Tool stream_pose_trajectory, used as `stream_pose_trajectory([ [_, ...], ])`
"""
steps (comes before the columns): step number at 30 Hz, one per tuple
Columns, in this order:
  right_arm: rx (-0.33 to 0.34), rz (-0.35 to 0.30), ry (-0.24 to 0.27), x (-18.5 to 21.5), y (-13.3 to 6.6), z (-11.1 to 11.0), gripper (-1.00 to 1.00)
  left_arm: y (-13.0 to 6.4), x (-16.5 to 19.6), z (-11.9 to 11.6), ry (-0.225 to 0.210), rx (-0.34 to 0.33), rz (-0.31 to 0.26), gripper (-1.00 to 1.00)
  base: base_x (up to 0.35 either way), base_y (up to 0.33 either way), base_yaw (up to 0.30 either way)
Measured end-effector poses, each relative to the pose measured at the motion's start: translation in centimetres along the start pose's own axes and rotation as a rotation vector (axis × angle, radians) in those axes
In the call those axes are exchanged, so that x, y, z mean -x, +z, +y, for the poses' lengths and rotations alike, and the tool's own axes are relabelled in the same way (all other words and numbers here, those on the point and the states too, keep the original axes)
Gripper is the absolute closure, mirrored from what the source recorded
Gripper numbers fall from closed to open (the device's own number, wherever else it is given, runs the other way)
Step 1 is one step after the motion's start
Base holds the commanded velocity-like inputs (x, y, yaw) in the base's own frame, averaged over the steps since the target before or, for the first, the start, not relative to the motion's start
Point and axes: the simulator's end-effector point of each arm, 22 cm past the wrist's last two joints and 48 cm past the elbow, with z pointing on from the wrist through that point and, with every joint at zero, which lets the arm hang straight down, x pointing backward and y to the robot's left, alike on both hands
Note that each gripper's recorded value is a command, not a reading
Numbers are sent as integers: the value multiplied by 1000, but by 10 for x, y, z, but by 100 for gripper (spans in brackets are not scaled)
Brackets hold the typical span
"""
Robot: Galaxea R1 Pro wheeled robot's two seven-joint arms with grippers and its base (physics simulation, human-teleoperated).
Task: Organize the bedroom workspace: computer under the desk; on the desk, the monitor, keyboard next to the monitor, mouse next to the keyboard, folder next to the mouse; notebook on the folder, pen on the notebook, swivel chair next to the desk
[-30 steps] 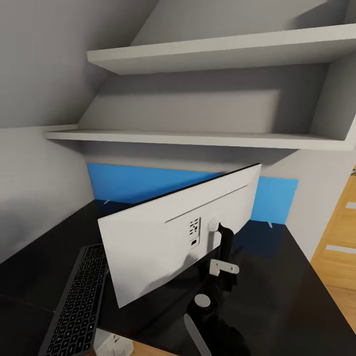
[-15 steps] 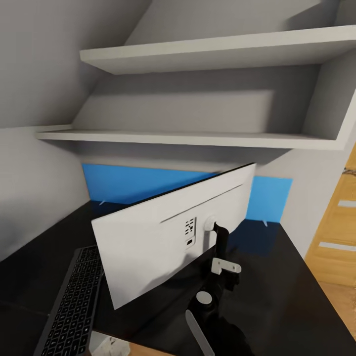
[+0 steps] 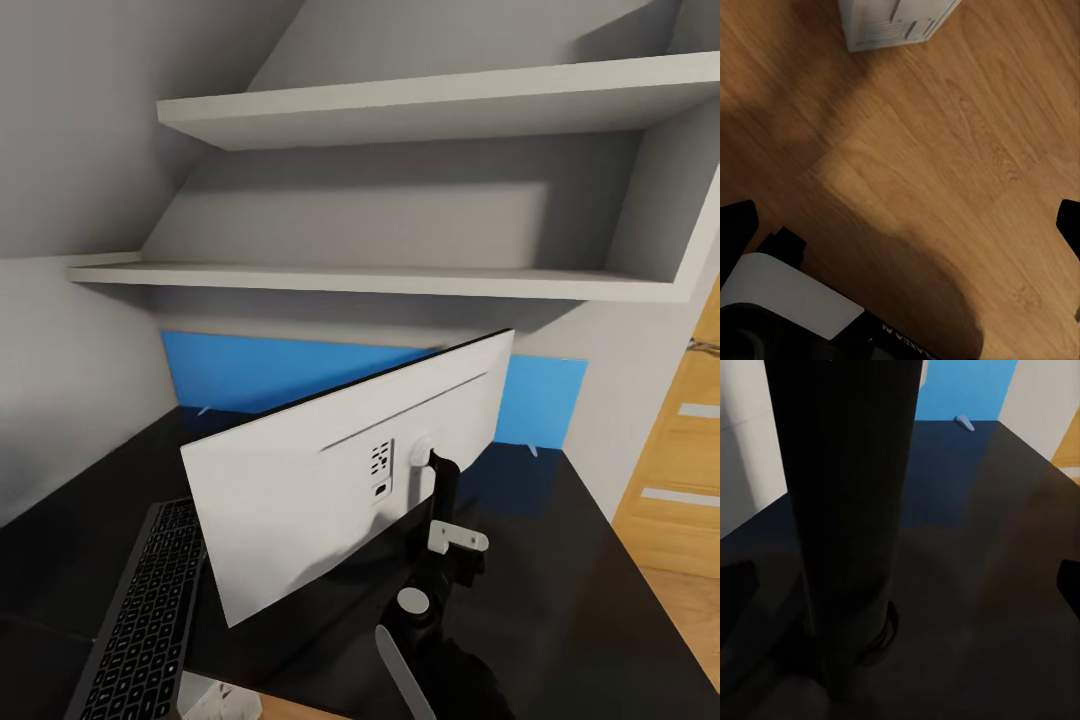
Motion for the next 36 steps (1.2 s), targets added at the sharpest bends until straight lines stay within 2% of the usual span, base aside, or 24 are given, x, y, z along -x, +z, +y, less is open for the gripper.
stream_pose_trajectory([
  [36, 0, -1, 1, 1, 0, 0, -100, 0, 1, 1, 0, 1, -1, -100, 17, 0, -1],
])
